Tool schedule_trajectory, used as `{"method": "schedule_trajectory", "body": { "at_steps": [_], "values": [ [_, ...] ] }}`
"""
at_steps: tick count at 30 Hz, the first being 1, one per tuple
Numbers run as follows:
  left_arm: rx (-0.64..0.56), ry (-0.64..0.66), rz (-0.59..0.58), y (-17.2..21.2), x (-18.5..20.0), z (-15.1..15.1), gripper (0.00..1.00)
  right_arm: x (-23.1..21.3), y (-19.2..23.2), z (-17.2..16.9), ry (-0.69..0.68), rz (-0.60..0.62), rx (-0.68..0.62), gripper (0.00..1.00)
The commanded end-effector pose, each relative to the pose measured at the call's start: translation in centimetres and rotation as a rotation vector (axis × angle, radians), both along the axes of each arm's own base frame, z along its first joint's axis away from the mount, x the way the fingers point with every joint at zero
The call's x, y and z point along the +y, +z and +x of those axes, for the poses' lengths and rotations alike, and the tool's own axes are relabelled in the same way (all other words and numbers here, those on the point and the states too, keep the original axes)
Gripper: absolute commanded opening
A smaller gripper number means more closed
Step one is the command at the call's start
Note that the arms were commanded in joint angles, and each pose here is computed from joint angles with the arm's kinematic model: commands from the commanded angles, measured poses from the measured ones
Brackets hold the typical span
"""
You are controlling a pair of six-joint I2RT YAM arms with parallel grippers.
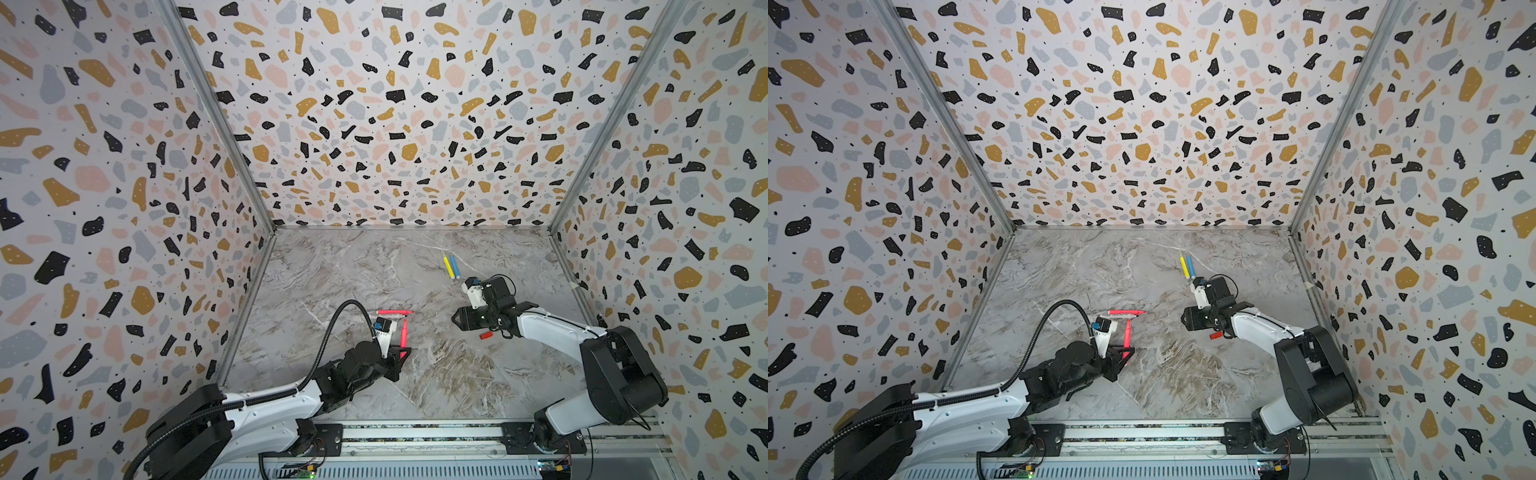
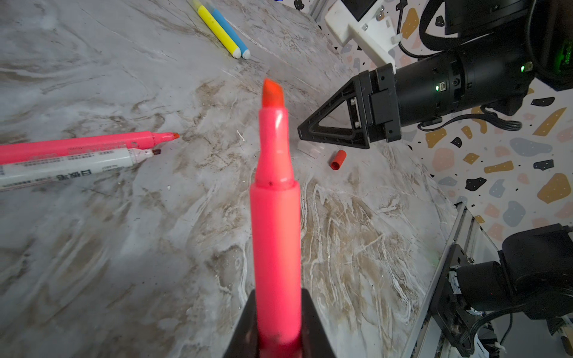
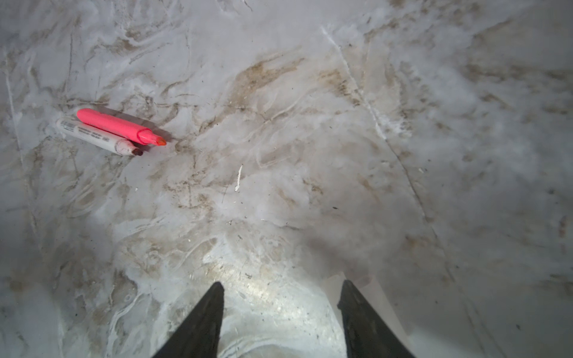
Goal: Insert the pens into the pen caps
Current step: 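Open the right gripper and move it over the standing clear caps, then lower the right gripper onto a clear cap and close on it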
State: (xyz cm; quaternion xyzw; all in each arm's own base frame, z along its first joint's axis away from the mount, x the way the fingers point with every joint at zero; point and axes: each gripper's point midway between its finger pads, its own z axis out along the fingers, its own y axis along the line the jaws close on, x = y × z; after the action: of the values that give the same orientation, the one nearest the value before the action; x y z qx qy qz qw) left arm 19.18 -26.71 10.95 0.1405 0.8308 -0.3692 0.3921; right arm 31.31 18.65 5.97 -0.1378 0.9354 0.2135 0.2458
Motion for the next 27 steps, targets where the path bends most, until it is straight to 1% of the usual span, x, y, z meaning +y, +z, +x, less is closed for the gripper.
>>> {"method": "schedule_trajectory", "body": {
  "at_steps": [1, 13, 21, 27],
  "values": [
    [-0.032, 0.006, -0.006, 0.4, 0.2, 0.2, 0.00, -0.5, 0.0, 0.2, 0.004, -0.039, -0.004, 0.60],
    [-0.032, 0.006, -0.006, 0.6, 0.1, 0.2, 0.00, -1.1, -1.4, -0.6, 0.017, -0.074, 0.019, 0.59],
    [-0.032, 0.007, -0.013, 0.7, 0.0, 0.3, 0.00, -1.9, -2.3, -0.8, 0.003, -0.114, 0.025, 0.59],
    [-0.032, 0.006, -0.012, 0.8, -0.1, 0.3, 0.00, -1.9, -2.5, -1.2, 0.005, -0.115, 0.035, 0.58]
  ]
}}
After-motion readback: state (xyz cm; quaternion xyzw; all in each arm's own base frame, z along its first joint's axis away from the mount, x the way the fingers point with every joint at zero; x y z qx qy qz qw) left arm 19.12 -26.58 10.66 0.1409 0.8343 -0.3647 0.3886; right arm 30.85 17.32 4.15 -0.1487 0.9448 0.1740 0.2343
